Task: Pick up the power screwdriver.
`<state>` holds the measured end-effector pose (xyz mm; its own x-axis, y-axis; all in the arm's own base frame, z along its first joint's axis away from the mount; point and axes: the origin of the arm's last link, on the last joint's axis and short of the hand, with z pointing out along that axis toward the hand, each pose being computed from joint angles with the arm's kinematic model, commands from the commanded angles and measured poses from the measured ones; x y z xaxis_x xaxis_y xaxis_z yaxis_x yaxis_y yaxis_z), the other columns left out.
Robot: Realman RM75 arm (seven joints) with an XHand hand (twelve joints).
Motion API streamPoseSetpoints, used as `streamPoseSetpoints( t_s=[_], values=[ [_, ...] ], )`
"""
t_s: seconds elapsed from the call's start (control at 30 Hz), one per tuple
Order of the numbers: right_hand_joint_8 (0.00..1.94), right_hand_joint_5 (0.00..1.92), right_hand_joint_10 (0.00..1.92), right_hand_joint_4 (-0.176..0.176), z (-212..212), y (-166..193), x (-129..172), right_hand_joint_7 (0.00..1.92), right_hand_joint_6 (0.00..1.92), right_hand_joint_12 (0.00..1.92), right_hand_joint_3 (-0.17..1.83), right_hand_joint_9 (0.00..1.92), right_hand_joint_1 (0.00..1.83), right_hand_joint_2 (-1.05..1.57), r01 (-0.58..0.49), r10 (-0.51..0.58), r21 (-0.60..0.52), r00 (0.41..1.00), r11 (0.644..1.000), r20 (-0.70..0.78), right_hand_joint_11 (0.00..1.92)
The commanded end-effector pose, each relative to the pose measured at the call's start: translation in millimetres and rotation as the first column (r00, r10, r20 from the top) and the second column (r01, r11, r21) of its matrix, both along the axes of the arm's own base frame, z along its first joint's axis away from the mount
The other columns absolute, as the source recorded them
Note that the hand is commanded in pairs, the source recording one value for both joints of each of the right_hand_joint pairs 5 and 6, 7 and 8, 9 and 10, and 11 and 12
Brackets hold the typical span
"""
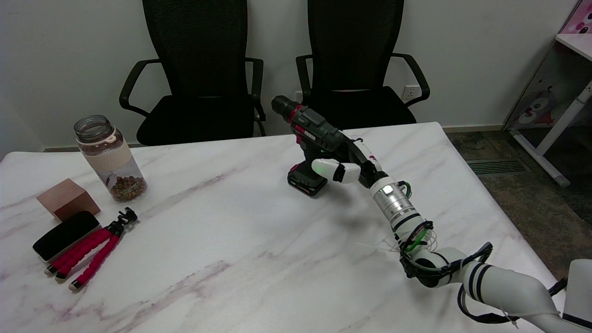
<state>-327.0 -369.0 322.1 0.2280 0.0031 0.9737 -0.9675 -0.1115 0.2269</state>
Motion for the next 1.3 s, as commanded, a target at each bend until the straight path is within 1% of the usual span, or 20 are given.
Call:
streamPoseSetpoints(
  t_s=[0.03, 0.3, 0.5, 1.07, 1.3],
  values=[
    [0.19, 0.19, 0.38, -0.008, -16.5, -9.4, -6.4, 0.19, 0.19, 0.46, 0.96, 0.38, 0.82, -0.03, -0.008, 0.009, -0.009, 0.994, 1.0, 0.108, 0.46],
    [0.18, 0.18, 0.37, 0.01, -28.9, -10.6, -11.4, 0.18, 0.18, 0.44, 0.94, 0.37, 0.81, -0.04, 0.002, -0.001, -0.009, 0.991, 1.0, 0.135, 0.44],
    [0.17, 0.17, 0.36, 0.02, -38.6, -13.4, -13.7, 0.17, 0.17, 0.42, 0.94, 0.36, 0.8, -0.06, 0.004, -0.003, -0.004, 0.982, 1.0, 0.187, 0.42],
    [0.15, 0.15, 0.34, 0.039, -52.5, -24.5, -13.9, 0.15, 0.15, 0.39, 0.91, 0.34, 0.8, -0.07, 0.004, -0.001, -0.012, 0.979, 1.0, 0.206, 0.39],
    [0.14, 0.14, 0.34, 0.042, -55.3, -28.2, -10.8, 0.14, 0.14, 0.38, 0.89, 0.34, 0.79, -0.07, -0.004, 0.007, -0.012, 0.977, 1.0, 0.212, 0.38]
  ],
)
